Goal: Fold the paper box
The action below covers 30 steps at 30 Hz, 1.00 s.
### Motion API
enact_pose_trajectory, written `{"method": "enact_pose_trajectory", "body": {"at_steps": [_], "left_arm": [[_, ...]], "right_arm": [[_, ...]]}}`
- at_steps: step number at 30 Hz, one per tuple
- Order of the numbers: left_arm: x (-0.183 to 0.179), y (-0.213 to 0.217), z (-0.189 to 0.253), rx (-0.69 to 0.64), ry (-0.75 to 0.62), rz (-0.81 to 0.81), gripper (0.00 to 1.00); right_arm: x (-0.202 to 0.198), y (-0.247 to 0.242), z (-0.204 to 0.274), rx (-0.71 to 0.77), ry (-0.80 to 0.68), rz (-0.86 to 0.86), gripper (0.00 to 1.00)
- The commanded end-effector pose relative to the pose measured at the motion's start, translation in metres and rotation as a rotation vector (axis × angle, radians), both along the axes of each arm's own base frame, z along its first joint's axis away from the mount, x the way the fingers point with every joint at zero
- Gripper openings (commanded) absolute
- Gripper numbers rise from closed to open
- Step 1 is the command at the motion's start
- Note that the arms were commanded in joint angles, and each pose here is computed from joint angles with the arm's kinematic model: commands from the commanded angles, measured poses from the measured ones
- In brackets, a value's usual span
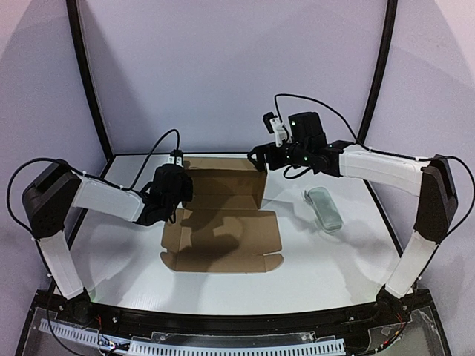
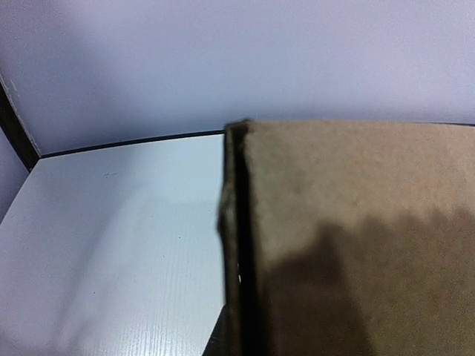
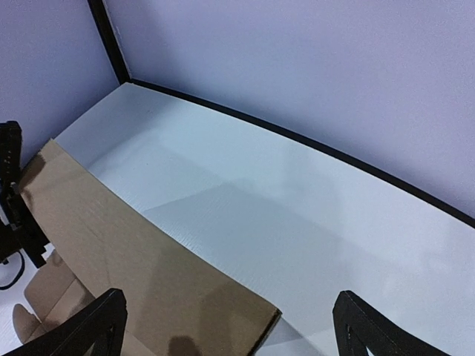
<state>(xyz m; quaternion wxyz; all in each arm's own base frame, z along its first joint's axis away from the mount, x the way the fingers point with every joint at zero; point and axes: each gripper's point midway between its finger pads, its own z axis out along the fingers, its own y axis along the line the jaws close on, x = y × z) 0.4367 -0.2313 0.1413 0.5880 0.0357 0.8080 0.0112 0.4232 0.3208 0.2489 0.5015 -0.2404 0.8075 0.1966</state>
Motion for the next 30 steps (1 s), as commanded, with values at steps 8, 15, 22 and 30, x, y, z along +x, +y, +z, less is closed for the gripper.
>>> {"method": "enact_pose_trajectory", "body": {"at_steps": [8,15,22,30], "left_arm": [[-0.002,-0.001,-0.014,-0.024,0.017,0.002,0.01],[-0.002,-0.002,-0.025,-0.015,0.046,0.000,0.01],[-0.003,0.001,-0.033,-0.005,0.064,0.016,0.01],[-0.002,0.001,-0.035,0.005,0.078,0.022,0.01]], "right_arm": [[0.029,-0.013,-0.048,0.017,0.000,-0.037,0.98],[0.034,-0.022,-0.088,0.005,0.049,-0.058,0.98],[0.023,-0.031,-0.127,-0.032,0.132,-0.070,0.96],[0.020,-0.036,-0.124,-0.051,0.143,-0.082,0.96]]}}
